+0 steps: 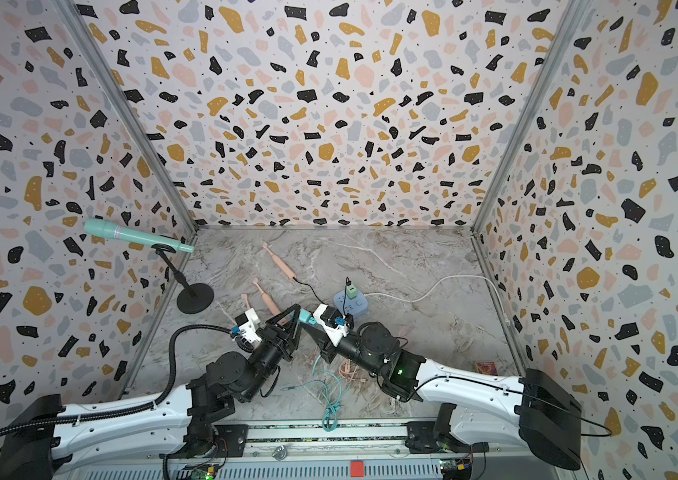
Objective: Charge the electric toothbrush
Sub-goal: Insert the plug into the socket.
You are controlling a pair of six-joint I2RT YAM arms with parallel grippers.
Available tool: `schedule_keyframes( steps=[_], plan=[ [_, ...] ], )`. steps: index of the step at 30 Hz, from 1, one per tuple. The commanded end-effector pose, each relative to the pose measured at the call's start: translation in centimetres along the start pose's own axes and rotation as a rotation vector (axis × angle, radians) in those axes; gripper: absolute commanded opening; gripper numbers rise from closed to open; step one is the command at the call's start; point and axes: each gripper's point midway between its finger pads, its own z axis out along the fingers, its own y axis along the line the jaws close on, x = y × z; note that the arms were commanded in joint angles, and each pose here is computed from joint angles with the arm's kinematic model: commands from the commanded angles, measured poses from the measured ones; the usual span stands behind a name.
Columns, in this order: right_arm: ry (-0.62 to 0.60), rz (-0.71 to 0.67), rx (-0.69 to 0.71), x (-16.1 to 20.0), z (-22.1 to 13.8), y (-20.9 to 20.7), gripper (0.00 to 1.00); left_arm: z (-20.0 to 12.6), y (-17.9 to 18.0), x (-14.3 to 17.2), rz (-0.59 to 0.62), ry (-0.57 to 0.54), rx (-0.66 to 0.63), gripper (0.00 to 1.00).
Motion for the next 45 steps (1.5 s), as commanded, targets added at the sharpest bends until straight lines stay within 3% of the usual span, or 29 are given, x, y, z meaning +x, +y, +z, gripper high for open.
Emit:
schedule_keyframes(
  steps=[1,2,5,10,14,17,21,31,35,40,45],
  plan=[
    [-0.038,0.001,-0.003,-2.0,0.0,0.0,0.00,0.1,-1.8,0.8,-0.017,0.048,0.046,0.25],
    [-0.040,0.001,0.007,-2.1,-0.2,-0.3,0.00,0.1,-2.1,0.7,-0.005,0.047,0.050,0.48],
    [-0.004,0.024,0.061,-2.0,-0.4,-1.6,0.00,0.1,-2.6,-0.3,0.055,0.016,0.022,0.99],
    [0.292,0.165,0.244,1.9,0.4,-8.1,0.00,-0.3,-3.1,-4.7,0.333,-0.086,-0.134,1.00],
    [0.546,0.250,0.291,5.0,1.0,-11.5,0.00,-1.4,-2.7,-8.2,0.565,-0.158,-0.306,1.00],
    [0.698,0.246,0.307,6.7,2.1,-12.6,0.00,-2.5,-1.7,-9.9,0.651,-0.204,-0.398,1.00],
    [0.918,0.222,0.356,9.1,4.1,-14.5,0.00,-3.3,-0.2,-10.4,0.655,-0.210,-0.421,0.99],
    [1.266,0.104,0.474,12.9,7.0,-18.5,0.00,-4.8,-0.1,-11.5,0.723,-0.228,-0.440,1.00],
    [1.302,0.111,0.480,14.1,6.9,-19.3,0.00,-5.4,-0.4,-11.9,0.743,-0.236,-0.439,1.00],
    [1.396,0.129,0.484,16.1,4.0,-19.6,0.00,-6.1,-0.2,-12.2,0.751,-0.241,-0.432,0.99],
    [1.387,0.154,0.454,15.6,3.0,-19.7,0.00,-6.1,0.2,-12.2,0.753,-0.239,-0.433,1.00]
  ],
)
